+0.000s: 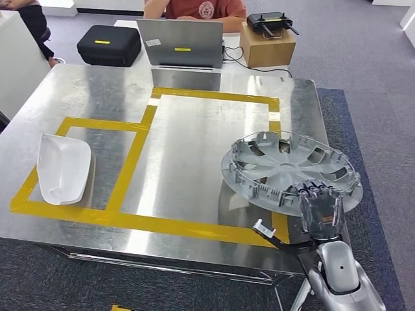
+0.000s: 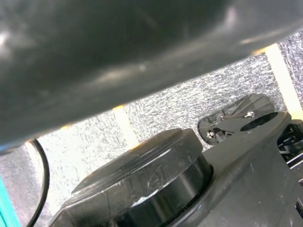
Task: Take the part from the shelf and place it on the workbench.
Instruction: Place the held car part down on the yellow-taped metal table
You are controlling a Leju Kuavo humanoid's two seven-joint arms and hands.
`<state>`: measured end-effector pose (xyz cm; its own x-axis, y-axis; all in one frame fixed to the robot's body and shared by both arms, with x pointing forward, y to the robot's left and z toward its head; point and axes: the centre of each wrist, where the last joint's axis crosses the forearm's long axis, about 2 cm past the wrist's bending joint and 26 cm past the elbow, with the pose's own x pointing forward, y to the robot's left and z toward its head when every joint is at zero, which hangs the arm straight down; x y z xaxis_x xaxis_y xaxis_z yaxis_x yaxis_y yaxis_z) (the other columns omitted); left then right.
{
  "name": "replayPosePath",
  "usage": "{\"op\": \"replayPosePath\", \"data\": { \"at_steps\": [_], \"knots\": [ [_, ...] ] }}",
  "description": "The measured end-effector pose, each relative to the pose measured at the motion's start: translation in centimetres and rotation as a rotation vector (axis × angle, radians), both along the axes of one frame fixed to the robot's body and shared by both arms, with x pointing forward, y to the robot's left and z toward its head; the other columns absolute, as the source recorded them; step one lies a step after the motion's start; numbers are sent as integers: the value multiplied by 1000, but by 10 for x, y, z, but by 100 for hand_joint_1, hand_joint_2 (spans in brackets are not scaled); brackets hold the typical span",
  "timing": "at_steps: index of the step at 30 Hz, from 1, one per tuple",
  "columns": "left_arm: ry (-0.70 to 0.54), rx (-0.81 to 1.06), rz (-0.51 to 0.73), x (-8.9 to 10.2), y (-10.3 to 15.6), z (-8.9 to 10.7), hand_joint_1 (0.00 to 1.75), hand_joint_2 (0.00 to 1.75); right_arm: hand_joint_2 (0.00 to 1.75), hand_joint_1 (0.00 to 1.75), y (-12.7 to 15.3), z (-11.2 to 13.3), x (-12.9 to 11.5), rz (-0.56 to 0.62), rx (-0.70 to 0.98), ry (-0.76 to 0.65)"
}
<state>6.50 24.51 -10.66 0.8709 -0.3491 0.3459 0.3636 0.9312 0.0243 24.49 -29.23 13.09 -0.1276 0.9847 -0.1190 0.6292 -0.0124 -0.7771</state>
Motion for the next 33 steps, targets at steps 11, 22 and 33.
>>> {"op": "replayPosePath", "data": {
  "at_steps": [11, 22, 33],
  "knots": [
    [-9, 6, -13, 2, 0, 0, 0, 0, 175, 175, 26, 32, -3, 268, -127, -133],
    [-8, 3, -20, 2, 0, 0, 0, 0, 175, 175, 25, 31, -4, 211, -79, -126],
    [-11, 1, -29, 3, 0, 0, 0, 0, 175, 175, 11, -4, 5, -63, 69, 14]
  ]
}}
